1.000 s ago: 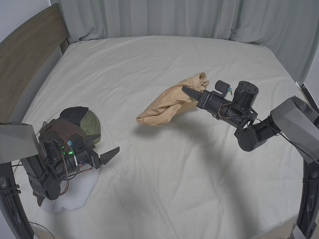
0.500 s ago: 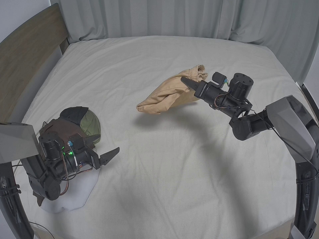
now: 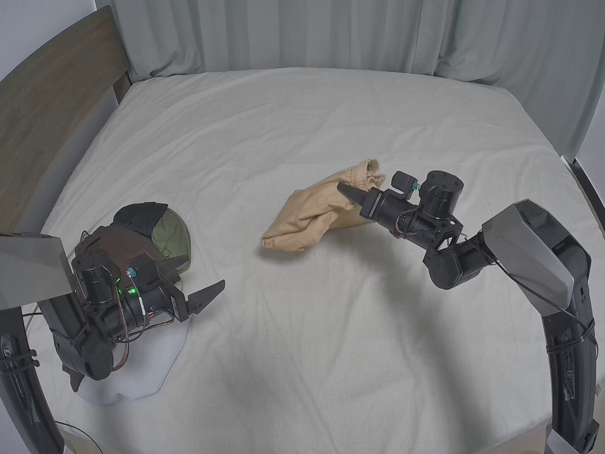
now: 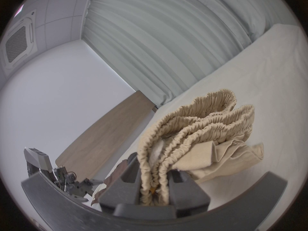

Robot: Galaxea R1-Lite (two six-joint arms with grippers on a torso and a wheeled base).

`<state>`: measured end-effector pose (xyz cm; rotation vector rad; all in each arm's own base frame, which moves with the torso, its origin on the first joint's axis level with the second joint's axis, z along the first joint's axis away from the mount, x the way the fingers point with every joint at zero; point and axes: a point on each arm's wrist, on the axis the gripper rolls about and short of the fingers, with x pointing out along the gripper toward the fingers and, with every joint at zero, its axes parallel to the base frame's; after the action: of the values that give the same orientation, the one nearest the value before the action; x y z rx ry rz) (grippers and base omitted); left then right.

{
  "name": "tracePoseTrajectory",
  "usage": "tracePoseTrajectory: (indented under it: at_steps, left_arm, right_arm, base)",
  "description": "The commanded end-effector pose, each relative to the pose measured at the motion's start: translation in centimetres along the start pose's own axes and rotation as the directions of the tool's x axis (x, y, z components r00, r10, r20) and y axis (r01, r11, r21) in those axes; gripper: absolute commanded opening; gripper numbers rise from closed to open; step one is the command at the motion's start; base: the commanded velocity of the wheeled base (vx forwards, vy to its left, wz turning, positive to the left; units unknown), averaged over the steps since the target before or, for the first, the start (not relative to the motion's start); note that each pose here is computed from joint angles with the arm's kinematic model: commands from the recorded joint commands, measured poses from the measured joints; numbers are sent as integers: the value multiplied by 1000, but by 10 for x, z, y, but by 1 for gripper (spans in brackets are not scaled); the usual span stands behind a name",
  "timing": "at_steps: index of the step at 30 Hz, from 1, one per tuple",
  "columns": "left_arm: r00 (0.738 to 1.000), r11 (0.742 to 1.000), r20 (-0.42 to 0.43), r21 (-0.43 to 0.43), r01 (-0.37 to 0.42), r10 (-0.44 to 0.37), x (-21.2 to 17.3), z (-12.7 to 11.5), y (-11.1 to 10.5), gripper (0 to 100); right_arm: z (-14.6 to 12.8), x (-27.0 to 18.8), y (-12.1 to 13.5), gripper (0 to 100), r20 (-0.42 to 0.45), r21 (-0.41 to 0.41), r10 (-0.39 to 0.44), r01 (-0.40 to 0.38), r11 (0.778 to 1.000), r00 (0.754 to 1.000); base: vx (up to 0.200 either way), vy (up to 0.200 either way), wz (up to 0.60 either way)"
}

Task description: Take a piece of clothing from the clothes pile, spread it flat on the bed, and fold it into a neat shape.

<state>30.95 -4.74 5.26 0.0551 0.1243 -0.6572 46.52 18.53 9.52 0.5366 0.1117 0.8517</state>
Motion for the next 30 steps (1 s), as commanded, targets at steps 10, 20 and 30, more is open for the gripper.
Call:
tracePoseTrajectory:
  at_steps: [10, 20, 30]
  left_arm:
    - [1000, 1000, 11, 7, -10, 10, -2, 2, 4, 100]
    - [1000, 1000, 17, 13, -9, 9, -1, 4, 5, 100]
    - [999, 1000, 34, 20, -4, 3, -4, 10, 4, 100]
  right_arm:
    - [-54, -53, -12, 0, -111, 24, -86, 89, 996, 990]
    - [-83, -68, -18, 0, -145, 26, -101, 105, 994, 984]
    - [-90, -68, -22, 0, -156, 8, -107, 109, 994, 982]
  base:
    - [0, 0, 0]
    - [0, 0, 0]
    - [0, 0, 0]
